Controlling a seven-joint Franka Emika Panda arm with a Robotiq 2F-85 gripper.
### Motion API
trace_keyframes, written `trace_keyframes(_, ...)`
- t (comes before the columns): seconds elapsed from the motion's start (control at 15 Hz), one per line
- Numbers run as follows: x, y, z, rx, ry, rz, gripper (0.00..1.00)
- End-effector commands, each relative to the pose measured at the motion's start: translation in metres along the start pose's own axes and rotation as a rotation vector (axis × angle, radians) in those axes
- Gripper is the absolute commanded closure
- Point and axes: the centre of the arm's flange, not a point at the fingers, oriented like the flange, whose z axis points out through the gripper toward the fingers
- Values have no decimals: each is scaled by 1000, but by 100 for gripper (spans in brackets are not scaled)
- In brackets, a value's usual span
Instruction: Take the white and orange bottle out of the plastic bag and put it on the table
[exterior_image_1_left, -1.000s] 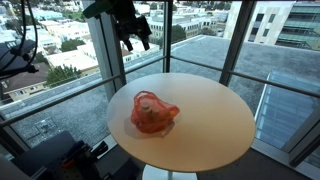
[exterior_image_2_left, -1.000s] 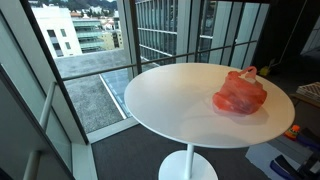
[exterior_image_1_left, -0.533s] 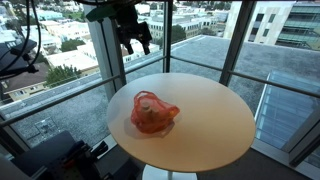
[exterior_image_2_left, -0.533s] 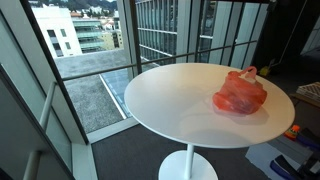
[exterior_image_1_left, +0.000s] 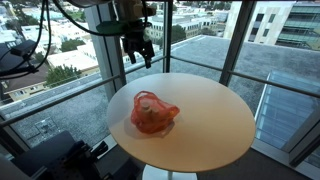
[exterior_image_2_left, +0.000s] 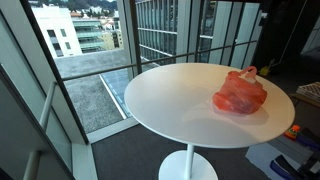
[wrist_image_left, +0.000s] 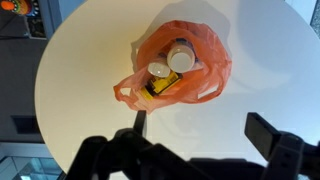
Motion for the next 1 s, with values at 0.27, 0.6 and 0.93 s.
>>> trace_keyframes(0.27,2,8,35,11,10,17,0)
trace_keyframes(0.6,-1,11,48,12,13,5,0)
trace_keyframes(0.93,-11,16,81,25,0,-1,0)
